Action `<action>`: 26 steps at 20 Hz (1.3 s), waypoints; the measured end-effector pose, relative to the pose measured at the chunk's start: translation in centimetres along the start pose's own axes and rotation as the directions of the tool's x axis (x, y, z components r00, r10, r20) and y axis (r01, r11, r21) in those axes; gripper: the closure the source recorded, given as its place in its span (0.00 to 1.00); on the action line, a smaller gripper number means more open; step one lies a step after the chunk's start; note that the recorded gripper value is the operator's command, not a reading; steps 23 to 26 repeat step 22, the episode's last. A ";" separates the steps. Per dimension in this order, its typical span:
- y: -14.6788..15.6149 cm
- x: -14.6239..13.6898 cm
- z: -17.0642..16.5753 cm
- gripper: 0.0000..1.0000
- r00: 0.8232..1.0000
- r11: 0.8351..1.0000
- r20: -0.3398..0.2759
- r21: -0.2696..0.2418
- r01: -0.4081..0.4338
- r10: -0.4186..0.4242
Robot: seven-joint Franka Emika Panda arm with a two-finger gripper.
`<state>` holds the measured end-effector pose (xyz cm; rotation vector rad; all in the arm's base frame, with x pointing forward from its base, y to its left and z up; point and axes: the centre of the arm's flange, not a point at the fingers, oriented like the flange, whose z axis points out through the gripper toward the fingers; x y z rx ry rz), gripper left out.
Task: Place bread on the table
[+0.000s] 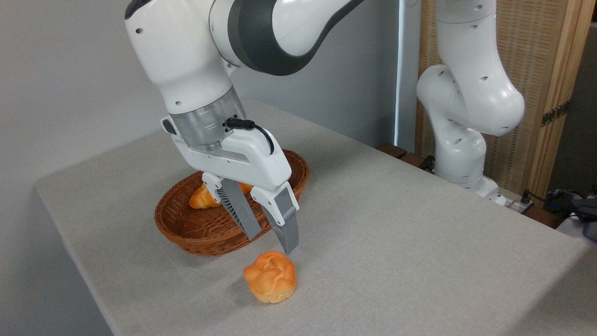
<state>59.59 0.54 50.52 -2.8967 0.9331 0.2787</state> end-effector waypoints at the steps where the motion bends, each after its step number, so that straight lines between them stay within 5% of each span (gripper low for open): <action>1: 0.2 0.1 0.0 0.00 1.000 1.000 0.000 0.000 -0.003 0.003; 14: 2.5 0.9 -5.6 0.00 0.974 0.988 -0.174 -0.029 -0.150 0.143; 26: 2.1 0.4 -6.3 0.00 0.972 0.989 -0.190 -0.019 -0.143 0.137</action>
